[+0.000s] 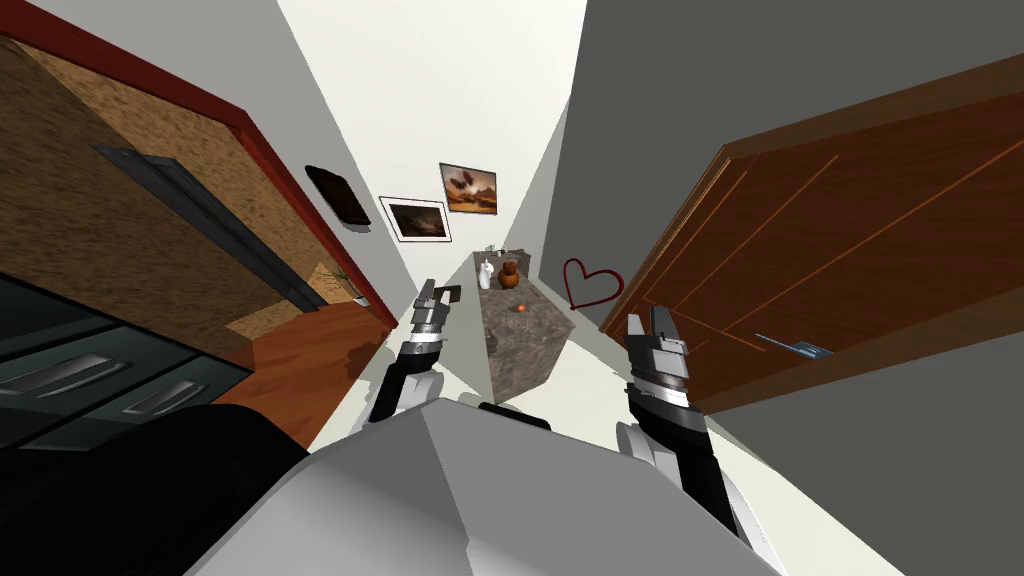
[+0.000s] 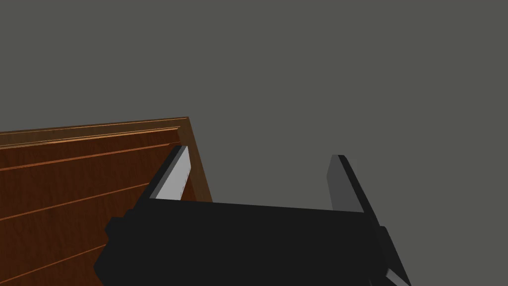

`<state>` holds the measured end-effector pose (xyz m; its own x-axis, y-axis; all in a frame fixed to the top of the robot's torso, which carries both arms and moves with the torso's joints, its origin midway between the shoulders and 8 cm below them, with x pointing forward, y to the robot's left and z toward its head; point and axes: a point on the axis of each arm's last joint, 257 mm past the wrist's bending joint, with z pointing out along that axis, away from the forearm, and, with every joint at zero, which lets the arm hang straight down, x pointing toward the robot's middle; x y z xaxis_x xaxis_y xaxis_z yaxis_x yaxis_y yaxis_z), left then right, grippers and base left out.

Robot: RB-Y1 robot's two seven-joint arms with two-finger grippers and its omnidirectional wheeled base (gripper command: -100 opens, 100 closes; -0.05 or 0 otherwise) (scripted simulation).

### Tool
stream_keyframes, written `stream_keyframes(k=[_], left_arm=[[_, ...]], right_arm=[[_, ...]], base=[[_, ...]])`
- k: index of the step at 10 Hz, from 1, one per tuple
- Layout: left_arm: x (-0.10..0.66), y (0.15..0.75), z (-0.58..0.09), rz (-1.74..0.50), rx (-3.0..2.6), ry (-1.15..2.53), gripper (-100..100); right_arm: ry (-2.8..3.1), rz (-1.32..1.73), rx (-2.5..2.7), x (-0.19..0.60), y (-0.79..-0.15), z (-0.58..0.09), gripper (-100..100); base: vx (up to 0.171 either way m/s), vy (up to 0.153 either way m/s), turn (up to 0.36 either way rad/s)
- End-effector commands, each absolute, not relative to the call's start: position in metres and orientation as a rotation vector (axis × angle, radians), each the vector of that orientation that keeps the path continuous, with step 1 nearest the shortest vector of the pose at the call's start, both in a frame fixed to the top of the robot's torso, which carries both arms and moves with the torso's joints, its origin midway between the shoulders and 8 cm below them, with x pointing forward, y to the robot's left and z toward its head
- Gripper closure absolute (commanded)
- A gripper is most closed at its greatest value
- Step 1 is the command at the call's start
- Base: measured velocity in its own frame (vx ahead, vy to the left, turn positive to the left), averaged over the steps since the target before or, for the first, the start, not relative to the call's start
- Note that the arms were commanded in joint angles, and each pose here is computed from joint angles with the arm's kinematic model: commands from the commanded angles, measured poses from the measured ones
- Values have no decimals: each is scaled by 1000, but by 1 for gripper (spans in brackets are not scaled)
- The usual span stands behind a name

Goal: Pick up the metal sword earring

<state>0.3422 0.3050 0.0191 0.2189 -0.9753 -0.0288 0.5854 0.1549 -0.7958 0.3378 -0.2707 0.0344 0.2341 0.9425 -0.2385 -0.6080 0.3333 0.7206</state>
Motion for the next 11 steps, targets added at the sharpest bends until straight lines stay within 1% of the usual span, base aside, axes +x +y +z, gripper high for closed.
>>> stream_keyframes(k=[1,11], left_arm=[[345,303,16,-1237,-747,671,-100],[385,295,-35,-1226,-817,970,-100]], right_arm=[[733,1140,547,338,-271,34,0],[733,1140,547,338,-271,34,0]], base=[[-5,-1,-17],[-30,0,-31]])
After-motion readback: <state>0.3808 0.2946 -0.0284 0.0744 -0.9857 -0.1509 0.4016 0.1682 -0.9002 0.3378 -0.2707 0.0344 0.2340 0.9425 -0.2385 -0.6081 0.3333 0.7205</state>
